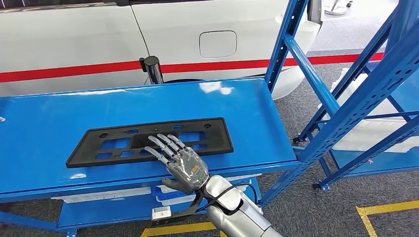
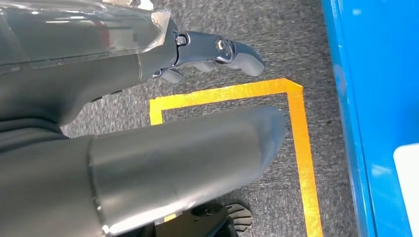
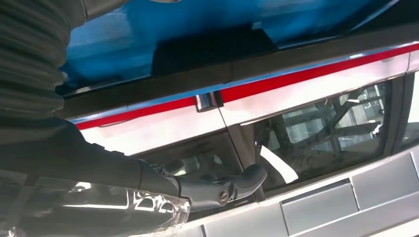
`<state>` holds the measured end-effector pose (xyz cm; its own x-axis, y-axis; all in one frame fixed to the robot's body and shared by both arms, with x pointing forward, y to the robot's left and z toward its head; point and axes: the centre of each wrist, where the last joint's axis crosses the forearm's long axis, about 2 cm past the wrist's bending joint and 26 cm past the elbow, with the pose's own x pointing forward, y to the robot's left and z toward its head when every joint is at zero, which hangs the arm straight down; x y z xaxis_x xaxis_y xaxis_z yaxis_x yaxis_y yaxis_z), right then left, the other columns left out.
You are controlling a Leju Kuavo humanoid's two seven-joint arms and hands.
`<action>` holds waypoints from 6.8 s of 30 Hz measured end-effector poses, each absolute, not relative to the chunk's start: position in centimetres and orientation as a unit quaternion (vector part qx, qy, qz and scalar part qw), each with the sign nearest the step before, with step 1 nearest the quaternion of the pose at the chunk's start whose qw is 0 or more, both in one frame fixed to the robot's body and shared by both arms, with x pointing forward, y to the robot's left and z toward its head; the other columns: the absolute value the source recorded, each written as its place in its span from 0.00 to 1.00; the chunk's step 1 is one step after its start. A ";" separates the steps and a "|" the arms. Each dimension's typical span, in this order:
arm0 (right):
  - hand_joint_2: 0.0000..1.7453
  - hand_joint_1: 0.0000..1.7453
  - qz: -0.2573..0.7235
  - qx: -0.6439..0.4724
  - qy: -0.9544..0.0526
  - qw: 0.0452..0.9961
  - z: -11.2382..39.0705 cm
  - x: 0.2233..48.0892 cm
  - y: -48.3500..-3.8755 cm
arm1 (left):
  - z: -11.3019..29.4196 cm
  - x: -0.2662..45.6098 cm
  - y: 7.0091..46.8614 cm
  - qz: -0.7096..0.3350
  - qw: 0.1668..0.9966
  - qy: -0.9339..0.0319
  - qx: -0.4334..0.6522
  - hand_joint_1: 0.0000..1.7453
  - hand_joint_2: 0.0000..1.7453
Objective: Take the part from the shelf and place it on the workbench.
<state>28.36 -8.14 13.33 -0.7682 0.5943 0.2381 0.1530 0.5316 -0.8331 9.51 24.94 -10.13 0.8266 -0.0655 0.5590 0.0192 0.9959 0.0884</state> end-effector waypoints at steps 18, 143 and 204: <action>1.00 0.00 0.448 -0.256 -0.811 0.275 13.2 32.2 -5.7 | -10.0 10.0 25.0 -0.036 0.954 -0.293 0.053 0.00 0.00; 1.00 1.00 0.039 0.154 -0.928 0.336 23.7 30.3 -13.4 | -10.4 8.2 25.5 -0.008 0.945 -0.318 0.075 0.00 1.00; 1.00 1.00 0.135 0.191 -0.923 0.307 23.0 29.9 -13.8 | -10.4 8.1 25.3 0.021 0.940 -0.332 0.075 0.00 1.00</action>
<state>29.90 -13.78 23.02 -0.7389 -0.2694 0.6177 -0.4351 0.8907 -0.1319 8.13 25.35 -10.42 0.7781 -0.0097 0.6280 -0.0897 0.9879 0.1264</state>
